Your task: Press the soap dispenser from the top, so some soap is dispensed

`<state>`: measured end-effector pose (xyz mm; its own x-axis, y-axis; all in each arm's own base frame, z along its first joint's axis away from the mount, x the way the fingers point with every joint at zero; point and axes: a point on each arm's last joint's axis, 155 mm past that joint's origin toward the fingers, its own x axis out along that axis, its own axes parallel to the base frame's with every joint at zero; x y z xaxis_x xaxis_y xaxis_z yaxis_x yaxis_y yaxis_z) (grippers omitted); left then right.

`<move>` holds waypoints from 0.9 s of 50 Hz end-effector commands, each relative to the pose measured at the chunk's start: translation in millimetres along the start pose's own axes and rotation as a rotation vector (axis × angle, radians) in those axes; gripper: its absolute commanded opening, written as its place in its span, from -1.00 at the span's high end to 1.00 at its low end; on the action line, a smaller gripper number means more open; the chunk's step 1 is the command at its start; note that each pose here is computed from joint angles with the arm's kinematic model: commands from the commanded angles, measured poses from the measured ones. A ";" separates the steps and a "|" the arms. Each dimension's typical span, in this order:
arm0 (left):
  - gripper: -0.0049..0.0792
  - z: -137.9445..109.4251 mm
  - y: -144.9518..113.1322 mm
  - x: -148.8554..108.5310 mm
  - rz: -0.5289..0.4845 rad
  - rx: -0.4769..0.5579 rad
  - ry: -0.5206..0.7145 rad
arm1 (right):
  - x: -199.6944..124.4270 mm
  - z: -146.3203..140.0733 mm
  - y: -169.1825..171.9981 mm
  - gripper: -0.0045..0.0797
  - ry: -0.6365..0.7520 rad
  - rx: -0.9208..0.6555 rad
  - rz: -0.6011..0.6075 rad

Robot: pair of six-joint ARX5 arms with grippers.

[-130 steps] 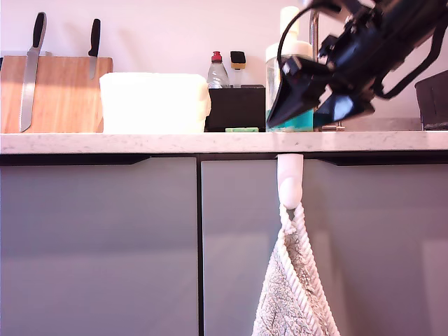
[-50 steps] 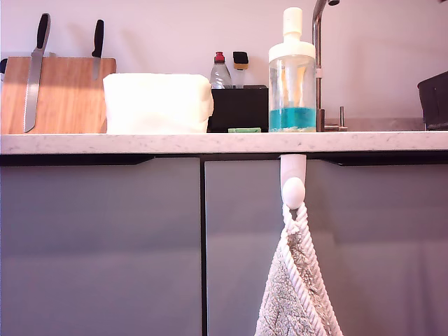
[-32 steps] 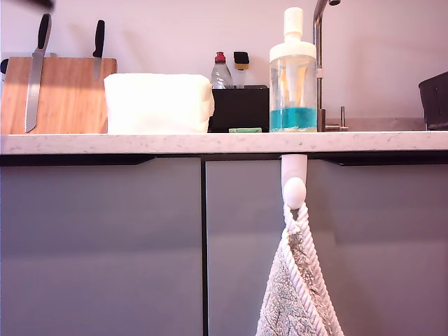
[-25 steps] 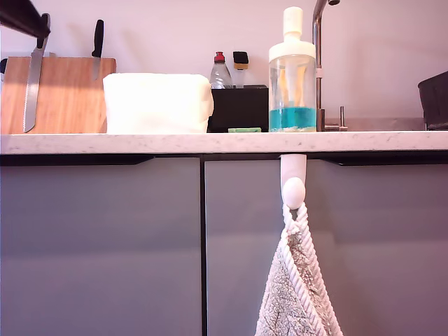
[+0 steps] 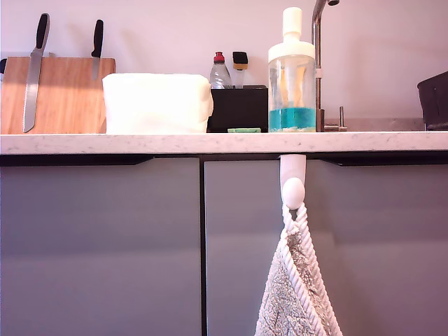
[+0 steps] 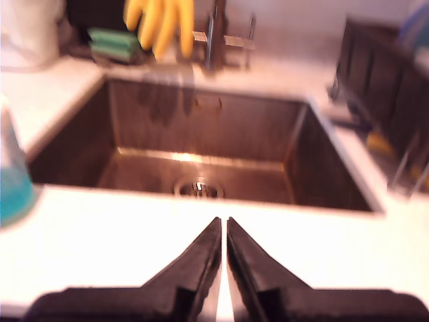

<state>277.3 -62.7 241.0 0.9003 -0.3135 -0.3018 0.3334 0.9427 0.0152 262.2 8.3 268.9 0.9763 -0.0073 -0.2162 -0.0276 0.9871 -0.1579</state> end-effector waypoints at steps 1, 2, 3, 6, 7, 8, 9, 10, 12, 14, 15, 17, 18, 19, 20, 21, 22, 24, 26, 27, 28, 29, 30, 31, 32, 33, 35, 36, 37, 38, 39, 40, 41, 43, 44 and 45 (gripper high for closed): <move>0.93 -11.4 4.2 0.9 0.018 -0.042 -0.007 | -1.2 -4.8 -2.4 0.92 -0.021 0.013 -0.011; 0.93 -13.6 5.1 1.1 0.021 -0.058 -0.009 | -1.3 -6.8 -3.0 0.92 -0.023 0.017 -0.014; 0.93 -16.4 6.5 0.8 0.028 -0.062 -0.012 | -1.8 -9.1 -3.3 0.92 -0.025 0.019 -0.015; 0.93 -22.8 9.1 -0.8 0.044 -0.062 -0.024 | -3.7 -15.5 -3.1 0.92 -0.031 0.026 -0.016; 0.93 -25.3 9.7 -1.2 0.048 -0.063 -0.027 | -4.2 -17.5 -3.1 0.92 -0.033 0.028 -0.016; 0.93 -27.8 10.1 -1.9 0.052 -0.071 -0.030 | -4.9 -20.0 -2.2 0.92 -0.037 0.031 -0.012; 0.93 -29.3 10.1 -2.4 0.053 -0.070 -0.034 | -5.3 -22.4 -1.3 0.92 -0.039 0.033 -0.009; 0.93 -31.2 10.0 -3.4 0.054 -0.089 -0.039 | -6.0 -24.8 -0.9 0.92 -0.041 0.039 -0.008; 0.93 -33.1 10.0 -5.6 0.060 -0.096 -0.052 | -8.5 -28.5 -0.4 0.92 -0.051 0.046 -0.009; 0.93 -34.2 11.1 -8.3 0.072 -0.095 -0.065 | -11.5 -31.3 0.7 0.92 -0.066 0.048 -0.005; 0.93 -34.3 12.0 -9.8 0.080 -0.098 -0.074 | -13.5 -30.3 0.4 0.92 -0.079 0.051 -0.007; 0.93 -31.6 14.2 -14.4 0.099 -0.093 -0.096 | -18.2 -25.7 -0.1 0.92 -0.112 0.058 -0.008; 0.93 -29.3 15.0 -17.0 0.107 -0.090 -0.109 | -21.8 -22.6 0.5 0.92 -0.130 0.058 -0.002; 0.93 -26.4 15.7 -20.2 0.115 -0.086 -0.124 | -24.0 -20.5 1.7 0.92 -0.142 0.056 0.005; 0.93 -23.6 16.2 -23.2 0.122 -0.082 -0.139 | -25.9 -18.9 2.2 0.92 -0.151 0.057 0.009; 0.93 -20.3 16.4 -26.5 0.128 -0.078 -0.156 | -29.1 -16.9 1.8 0.92 -0.165 0.060 0.008; 0.93 -18.2 16.0 -29.0 0.130 -0.074 -0.168 | -31.1 -16.8 1.4 0.92 -0.168 0.074 0.008; 0.93 -14.1 14.7 -33.9 0.130 -0.069 -0.190 | -35.2 -16.2 1.0 0.92 -0.178 0.098 0.008; 0.93 -12.2 13.7 -37.5 0.131 -0.065 -0.203 | -38.3 -15.1 0.6 0.92 -0.188 0.120 0.009; 0.93 -11.8 13.3 -38.7 0.130 -0.064 -0.207 | -39.3 -14.9 0.5 0.92 -0.191 0.130 0.010; 0.93 -11.7 12.7 -40.1 0.130 -0.064 -0.210 | -40.5 -14.2 0.4 0.92 -0.196 0.131 0.011; 0.93 -12.0 12.0 -41.0 0.128 -0.063 -0.210 | -41.1 -14.2 0.4 0.92 -0.198 0.131 0.011; 0.93 -13.2 11.3 -41.3 0.125 -0.064 -0.206 | -41.5 -14.3 0.5 0.92 -0.198 0.131 0.011; 0.93 -14.5 11.1 -41.7 0.126 -0.065 -0.202 | -41.4 -14.9 0.6 0.92 -0.196 0.131 0.011; 0.93 -15.7 10.9 -41.9 0.125 -0.066 -0.198 | -41.2 -15.9 0.7 0.92 -0.192 0.131 0.011; 0.93 -16.8 10.6 -42.2 0.125 -0.067 -0.195 | -40.9 -17.4 0.9 0.92 -0.186 0.130 0.011; 0.93 -19.8 10.5 -41.8 0.125 -0.069 -0.183 | -40.2 -21.1 1.4 0.92 -0.171 0.129 0.012; 0.93 -21.5 10.4 -41.5 0.125 -0.071 -0.177 | -39.8 -23.4 1.7 0.92 -0.161 0.128 0.013; 0.93 -23.2 10.3 -41.2 0.124 -0.073 -0.170 | -39.4 -26.0 2.0 0.92 -0.151 0.128 0.013; 0.93 -25.3 10.1 -40.9 0.124 -0.075 -0.161 | -39.0 -29.2 2.4 0.92 -0.138 0.127 0.014; 0.93 -27.3 10.0 -40.5 0.123 -0.077 -0.153 | -38.6 -31.8 2.5 0.92 -0.127 0.126 0.013; 0.93 -29.4 9.9 -40.2 0.123 -0.080 -0.145 | -38.2 -35.5 3.0 0.92 -0.112 0.126 0.014; 0.93 -31.5 9.7 -39.8 0.122 -0.082 -0.137 | -37.8 -39.3 3.6 0.92 -0.097 0.124 0.015; 0.93 -36.4 9.4 -39.1 0.122 -0.087 -0.117 | -37.2 -46.8 4.8 0.92 -0.067 0.123 0.018; 0.93 -39.1 9.3 -38.8 0.121 -0.090 -0.107 | -36.9 -50.6 5.4 0.92 -0.052 0.121 0.020; 0.93 -42.0 9.2 -38.5 0.121 -0.093 -0.096 | -36.8 -54.6 6.0 0.92 -0.036 0.121 0.021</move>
<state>233.7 -38.5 220.3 0.9599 -0.2082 -0.1876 0.2050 0.9781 -0.0365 214.5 5.9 231.4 0.9882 0.0182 -0.1523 -0.0238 0.9991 -0.0356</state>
